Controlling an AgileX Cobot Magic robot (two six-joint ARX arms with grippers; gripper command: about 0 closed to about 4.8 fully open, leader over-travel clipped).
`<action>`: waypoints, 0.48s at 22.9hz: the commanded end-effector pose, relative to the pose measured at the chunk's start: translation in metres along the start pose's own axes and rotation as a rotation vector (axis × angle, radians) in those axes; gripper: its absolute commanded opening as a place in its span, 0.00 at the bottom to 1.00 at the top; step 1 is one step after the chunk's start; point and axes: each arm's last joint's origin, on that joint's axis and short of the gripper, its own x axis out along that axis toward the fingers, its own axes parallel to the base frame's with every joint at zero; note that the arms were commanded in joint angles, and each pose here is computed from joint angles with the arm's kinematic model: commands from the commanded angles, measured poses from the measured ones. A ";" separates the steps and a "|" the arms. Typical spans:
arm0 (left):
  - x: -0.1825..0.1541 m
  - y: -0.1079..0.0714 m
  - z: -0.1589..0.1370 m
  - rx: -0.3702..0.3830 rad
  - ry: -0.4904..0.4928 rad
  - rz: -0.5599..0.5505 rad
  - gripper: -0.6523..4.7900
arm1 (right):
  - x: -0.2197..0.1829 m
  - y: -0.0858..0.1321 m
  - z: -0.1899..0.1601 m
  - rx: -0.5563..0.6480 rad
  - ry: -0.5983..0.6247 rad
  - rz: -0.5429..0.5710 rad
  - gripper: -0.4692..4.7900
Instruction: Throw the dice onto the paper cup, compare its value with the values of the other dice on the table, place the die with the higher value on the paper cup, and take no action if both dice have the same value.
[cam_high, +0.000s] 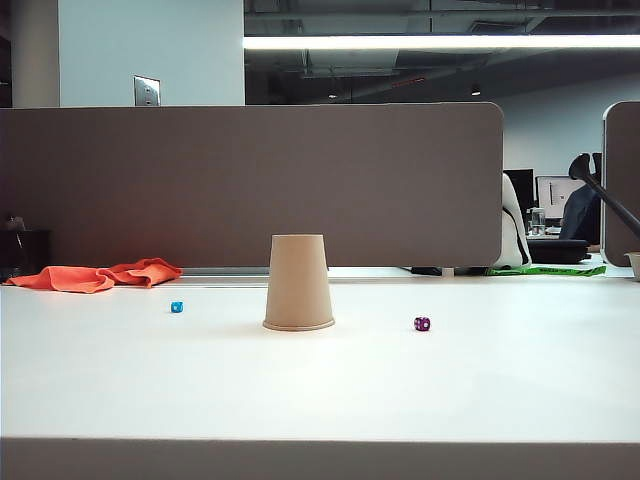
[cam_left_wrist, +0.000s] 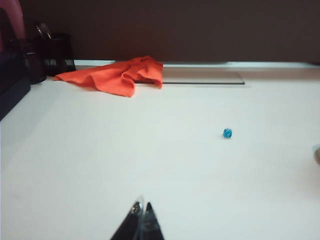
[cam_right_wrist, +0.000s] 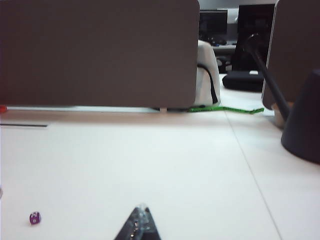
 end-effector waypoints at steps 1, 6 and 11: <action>0.000 0.000 -0.002 0.021 0.031 0.018 0.11 | 0.000 0.000 -0.002 0.005 0.017 0.001 0.09; 0.000 -0.001 -0.001 0.025 0.019 -0.025 0.11 | 0.000 0.000 -0.004 -0.013 0.034 0.002 0.09; 0.000 0.000 0.006 0.023 -0.052 0.001 0.11 | 0.000 0.000 -0.004 -0.108 0.038 -0.001 0.09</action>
